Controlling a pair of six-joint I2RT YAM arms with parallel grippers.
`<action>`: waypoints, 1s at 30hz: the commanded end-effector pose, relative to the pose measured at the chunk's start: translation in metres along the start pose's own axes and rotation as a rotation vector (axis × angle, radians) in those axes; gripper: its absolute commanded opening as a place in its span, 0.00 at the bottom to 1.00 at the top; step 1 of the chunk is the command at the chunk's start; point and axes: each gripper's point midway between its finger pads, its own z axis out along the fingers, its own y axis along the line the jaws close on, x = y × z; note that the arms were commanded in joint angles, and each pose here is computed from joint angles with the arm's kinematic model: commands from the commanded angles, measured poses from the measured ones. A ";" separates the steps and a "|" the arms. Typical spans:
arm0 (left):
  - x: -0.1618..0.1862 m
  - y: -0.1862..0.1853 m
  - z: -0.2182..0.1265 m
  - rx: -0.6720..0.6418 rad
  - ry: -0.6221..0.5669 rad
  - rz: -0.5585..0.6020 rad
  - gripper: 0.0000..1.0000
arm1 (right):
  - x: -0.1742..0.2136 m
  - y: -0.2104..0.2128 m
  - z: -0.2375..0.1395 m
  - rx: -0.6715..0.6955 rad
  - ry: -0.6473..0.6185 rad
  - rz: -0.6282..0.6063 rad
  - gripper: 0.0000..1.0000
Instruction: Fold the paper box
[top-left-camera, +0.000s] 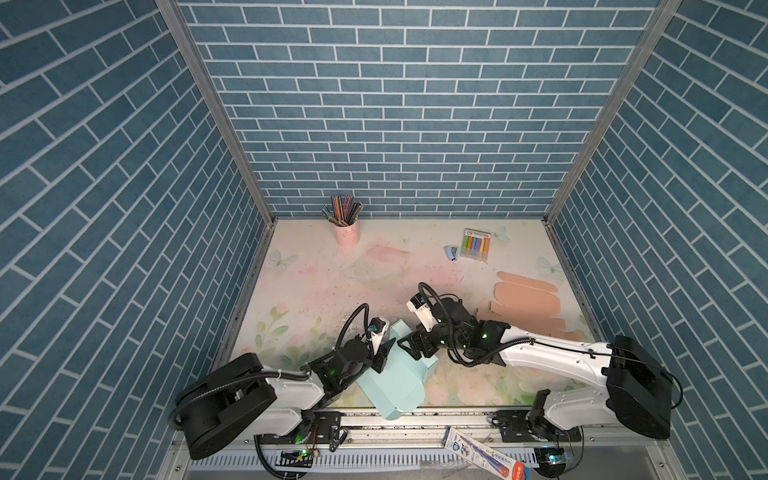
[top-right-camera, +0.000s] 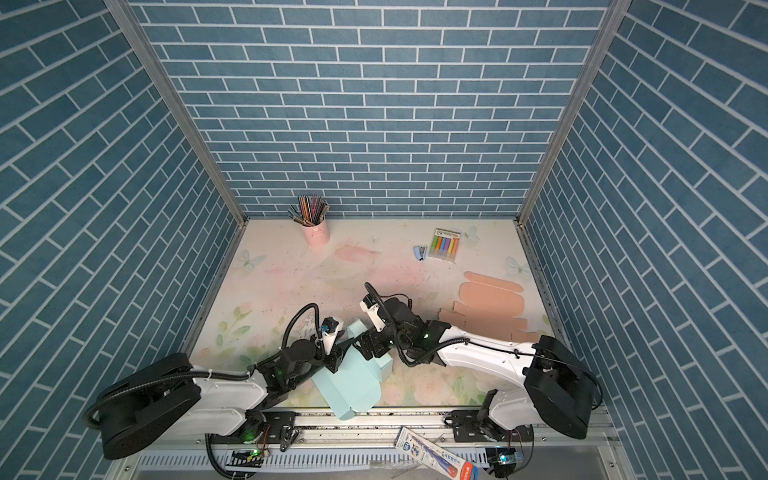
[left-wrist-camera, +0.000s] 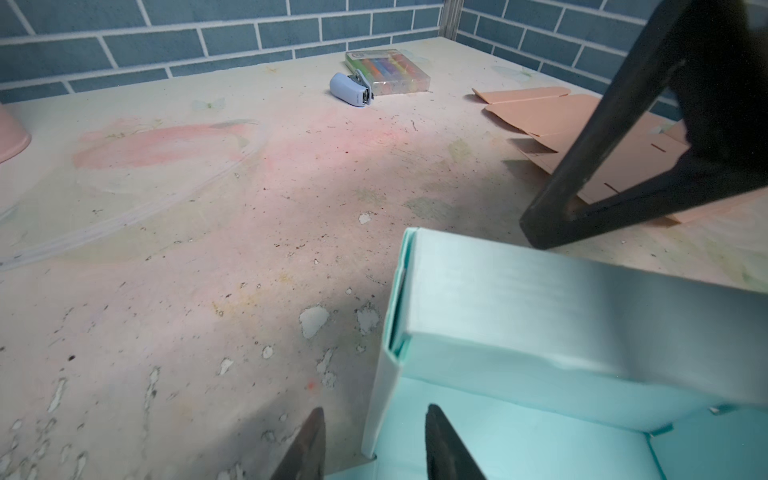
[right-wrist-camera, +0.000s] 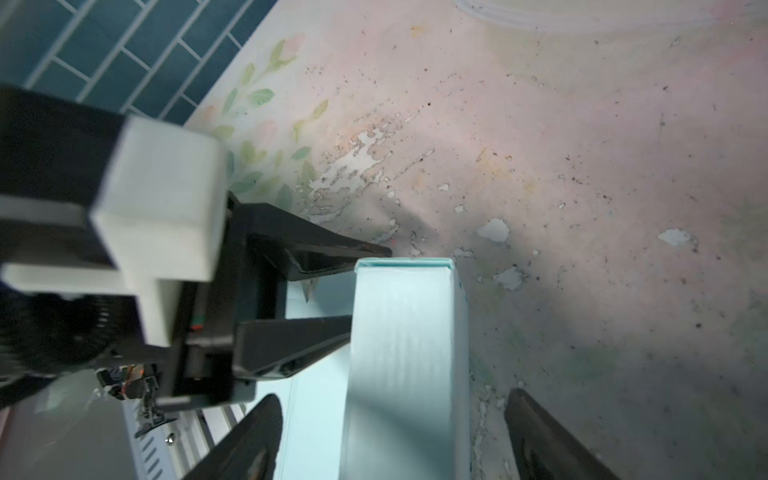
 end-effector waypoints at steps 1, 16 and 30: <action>0.013 0.005 -0.010 -0.023 0.044 -0.072 0.42 | 0.010 -0.018 0.002 0.104 0.046 -0.044 0.84; -0.012 0.008 -0.042 -0.056 0.036 -0.253 0.47 | 0.011 -0.044 -0.004 0.116 0.000 0.057 0.67; -0.050 0.029 -0.068 -0.196 0.059 -0.468 0.62 | 0.006 -0.076 -0.028 -0.056 -0.156 0.288 0.56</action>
